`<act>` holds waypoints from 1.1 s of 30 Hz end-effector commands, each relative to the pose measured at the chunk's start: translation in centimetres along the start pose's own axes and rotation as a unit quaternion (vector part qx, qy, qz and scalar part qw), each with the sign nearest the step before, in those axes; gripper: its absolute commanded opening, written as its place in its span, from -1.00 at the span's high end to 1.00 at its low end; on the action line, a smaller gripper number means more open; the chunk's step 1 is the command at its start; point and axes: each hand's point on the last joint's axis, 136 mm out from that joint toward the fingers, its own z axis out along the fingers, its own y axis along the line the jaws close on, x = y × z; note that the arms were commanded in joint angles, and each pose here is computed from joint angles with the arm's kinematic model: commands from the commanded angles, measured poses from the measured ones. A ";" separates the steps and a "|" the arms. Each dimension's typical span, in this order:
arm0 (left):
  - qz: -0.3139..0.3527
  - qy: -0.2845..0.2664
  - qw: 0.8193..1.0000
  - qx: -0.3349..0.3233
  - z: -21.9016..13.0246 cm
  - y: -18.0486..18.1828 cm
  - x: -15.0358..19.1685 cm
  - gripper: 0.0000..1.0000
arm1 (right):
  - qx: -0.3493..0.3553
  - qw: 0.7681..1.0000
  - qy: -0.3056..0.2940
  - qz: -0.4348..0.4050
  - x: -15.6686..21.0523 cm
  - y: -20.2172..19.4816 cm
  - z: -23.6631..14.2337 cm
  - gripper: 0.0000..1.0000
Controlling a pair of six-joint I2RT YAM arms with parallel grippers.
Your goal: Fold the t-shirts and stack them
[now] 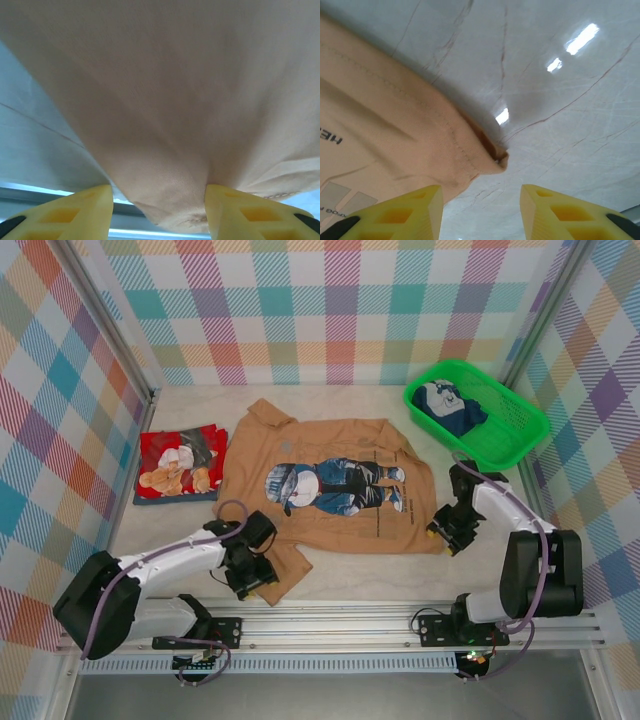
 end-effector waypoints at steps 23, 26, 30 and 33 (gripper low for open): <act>-0.007 -0.080 0.995 0.064 -0.4 -5.7 -2.6 1.00 | -0.037 0.999 0.026 0.019 -0.4 0.1 4.0 0.95; -0.008 -0.091 0.994 0.062 -2.2 -5.1 -2.4 1.00 | -0.048 0.999 0.009 0.013 -0.7 0.3 3.0 1.00; -0.001 -0.113 0.990 0.088 -5.7 -5.1 -2.0 1.00 | -0.049 0.999 -0.011 0.002 -0.9 0.2 1.0 1.00; 0.011 -0.117 0.987 0.107 -7.5 -5.6 -1.6 1.00 | -0.043 0.999 -0.015 -0.005 -0.7 0.1 -0.2 1.00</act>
